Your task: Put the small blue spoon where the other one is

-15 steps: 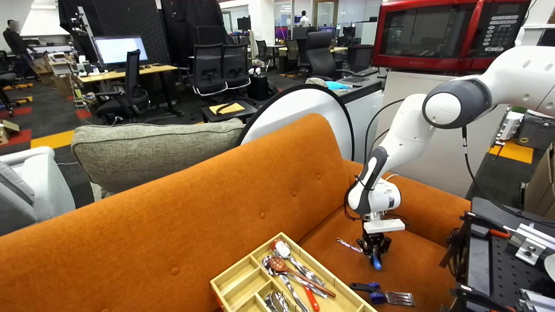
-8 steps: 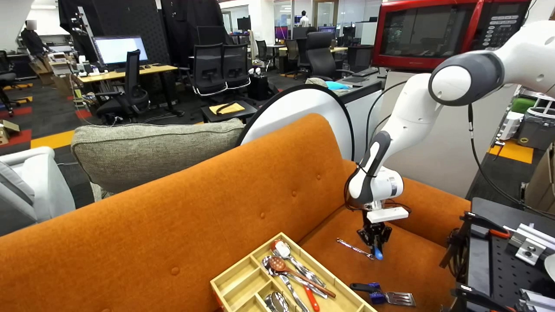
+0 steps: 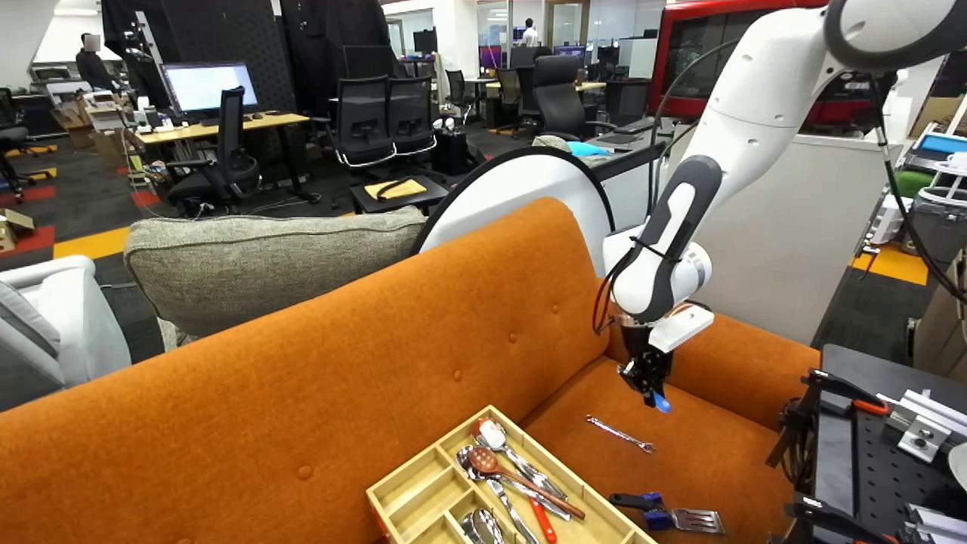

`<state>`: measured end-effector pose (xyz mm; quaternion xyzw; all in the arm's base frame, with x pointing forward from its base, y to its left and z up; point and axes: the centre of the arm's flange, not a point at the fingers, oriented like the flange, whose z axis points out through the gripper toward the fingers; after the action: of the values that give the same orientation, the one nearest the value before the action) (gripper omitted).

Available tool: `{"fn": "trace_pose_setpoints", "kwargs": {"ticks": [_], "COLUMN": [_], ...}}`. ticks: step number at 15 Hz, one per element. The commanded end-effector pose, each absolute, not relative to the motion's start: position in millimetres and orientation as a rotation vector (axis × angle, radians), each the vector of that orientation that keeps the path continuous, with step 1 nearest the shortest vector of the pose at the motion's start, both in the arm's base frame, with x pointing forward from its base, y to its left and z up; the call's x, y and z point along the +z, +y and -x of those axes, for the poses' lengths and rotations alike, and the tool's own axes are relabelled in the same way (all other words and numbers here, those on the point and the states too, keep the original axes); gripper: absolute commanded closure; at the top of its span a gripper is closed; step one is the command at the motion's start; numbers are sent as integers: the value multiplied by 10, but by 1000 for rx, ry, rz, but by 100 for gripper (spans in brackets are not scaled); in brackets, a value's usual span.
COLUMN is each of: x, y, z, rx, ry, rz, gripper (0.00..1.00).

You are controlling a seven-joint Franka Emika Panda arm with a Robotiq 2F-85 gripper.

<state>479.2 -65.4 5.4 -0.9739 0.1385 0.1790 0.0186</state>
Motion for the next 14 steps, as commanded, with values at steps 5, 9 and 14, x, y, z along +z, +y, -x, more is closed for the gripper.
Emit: {"fn": "trace_pose_setpoints", "kwargs": {"ticks": [5, 9, 14], "x": [799, 729, 717], "y": [271, 595, 602], "z": [-4734, -4752, -4743], "rx": [414, 439, 442], "ry": [-172, -299, -295], "rz": [3284, 3269, 3269], "gripper": [93, 93, 74]}}
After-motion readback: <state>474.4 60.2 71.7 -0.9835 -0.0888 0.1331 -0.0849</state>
